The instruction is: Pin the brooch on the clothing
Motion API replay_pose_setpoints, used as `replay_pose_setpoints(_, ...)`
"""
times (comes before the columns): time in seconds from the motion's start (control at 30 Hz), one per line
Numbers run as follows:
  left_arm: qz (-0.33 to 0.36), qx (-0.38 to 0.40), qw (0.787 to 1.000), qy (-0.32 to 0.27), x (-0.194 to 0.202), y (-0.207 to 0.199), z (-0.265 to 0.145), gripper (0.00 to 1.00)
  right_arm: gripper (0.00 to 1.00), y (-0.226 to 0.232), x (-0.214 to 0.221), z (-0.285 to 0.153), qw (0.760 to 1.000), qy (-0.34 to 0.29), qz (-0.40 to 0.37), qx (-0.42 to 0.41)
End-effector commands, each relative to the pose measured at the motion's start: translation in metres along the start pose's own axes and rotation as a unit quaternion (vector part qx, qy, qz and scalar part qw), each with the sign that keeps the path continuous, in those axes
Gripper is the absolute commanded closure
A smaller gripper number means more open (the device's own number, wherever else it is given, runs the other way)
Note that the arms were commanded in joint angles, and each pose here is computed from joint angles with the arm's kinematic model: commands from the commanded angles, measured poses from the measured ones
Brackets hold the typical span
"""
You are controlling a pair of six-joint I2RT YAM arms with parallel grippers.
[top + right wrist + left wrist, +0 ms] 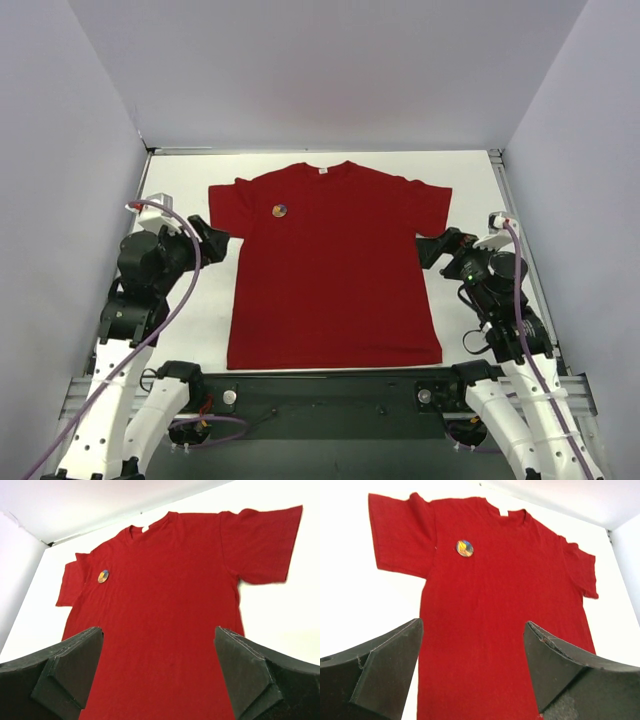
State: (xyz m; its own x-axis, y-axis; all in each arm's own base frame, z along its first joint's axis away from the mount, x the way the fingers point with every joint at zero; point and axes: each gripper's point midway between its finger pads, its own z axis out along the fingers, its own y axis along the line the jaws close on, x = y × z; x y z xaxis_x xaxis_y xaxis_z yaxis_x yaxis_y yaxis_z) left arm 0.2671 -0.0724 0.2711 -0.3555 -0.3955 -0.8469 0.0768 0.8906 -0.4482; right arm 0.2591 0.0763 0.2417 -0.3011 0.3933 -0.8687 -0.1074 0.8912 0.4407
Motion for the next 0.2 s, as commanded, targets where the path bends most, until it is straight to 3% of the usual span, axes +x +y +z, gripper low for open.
replay_pose_setpoints(0.0, 0.019, -0.006, 0.998, -0.066, -0.025, 0.001, -0.002, 0.09, 0.00, -0.002, -0.026, 0.009, 0.998, -0.055, -0.039, 0.007)
replay_pose_setpoints(0.17, 0.056, 0.017, 0.995, -0.084, -0.023, 0.000, 0.004, 0.09, 0.00, -0.039, -0.018, 0.016, 0.990, -0.086, -0.082, 0.074)
